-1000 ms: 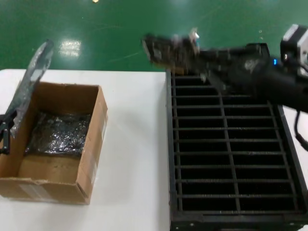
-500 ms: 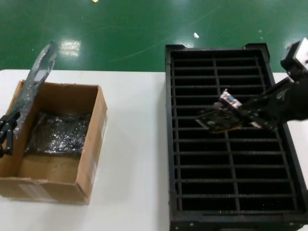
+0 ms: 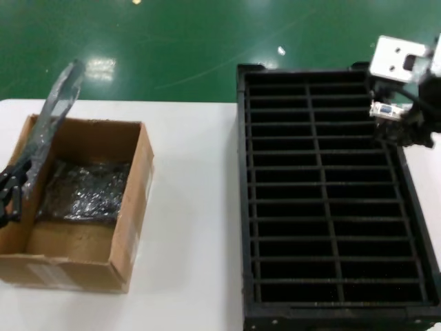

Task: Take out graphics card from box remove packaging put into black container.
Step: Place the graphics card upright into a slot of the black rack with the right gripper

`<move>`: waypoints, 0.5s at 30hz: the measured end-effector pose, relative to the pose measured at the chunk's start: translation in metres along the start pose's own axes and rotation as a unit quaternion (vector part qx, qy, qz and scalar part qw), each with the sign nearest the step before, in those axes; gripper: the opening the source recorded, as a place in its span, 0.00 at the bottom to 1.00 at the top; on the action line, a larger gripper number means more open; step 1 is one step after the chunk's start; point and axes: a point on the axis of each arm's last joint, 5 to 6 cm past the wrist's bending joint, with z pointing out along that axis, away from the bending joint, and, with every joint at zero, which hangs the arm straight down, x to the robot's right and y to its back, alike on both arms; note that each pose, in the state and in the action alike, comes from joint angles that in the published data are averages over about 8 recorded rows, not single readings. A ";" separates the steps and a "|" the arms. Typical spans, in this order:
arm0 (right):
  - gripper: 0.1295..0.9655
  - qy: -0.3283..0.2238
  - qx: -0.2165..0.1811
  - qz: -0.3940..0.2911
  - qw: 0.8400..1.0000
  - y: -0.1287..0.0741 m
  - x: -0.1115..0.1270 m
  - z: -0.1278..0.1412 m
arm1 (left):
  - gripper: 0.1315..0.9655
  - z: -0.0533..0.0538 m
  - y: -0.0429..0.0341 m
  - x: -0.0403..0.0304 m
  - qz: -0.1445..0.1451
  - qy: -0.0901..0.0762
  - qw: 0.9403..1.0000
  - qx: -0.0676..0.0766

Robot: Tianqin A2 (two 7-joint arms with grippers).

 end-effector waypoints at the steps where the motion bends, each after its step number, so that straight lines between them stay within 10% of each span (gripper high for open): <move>1: 0.07 0.008 -0.006 0.000 1.000 -0.005 -0.001 0.000 | 0.01 0.000 0.0001 0.0002 0.000 0.000 1.000 0.000; 15: 0.07 -0.088 0.102 0.079 0.988 -0.036 0.000 0.010 | 0.01 -0.003 0.0033 0.0017 -0.004 -0.007 1.000 0.000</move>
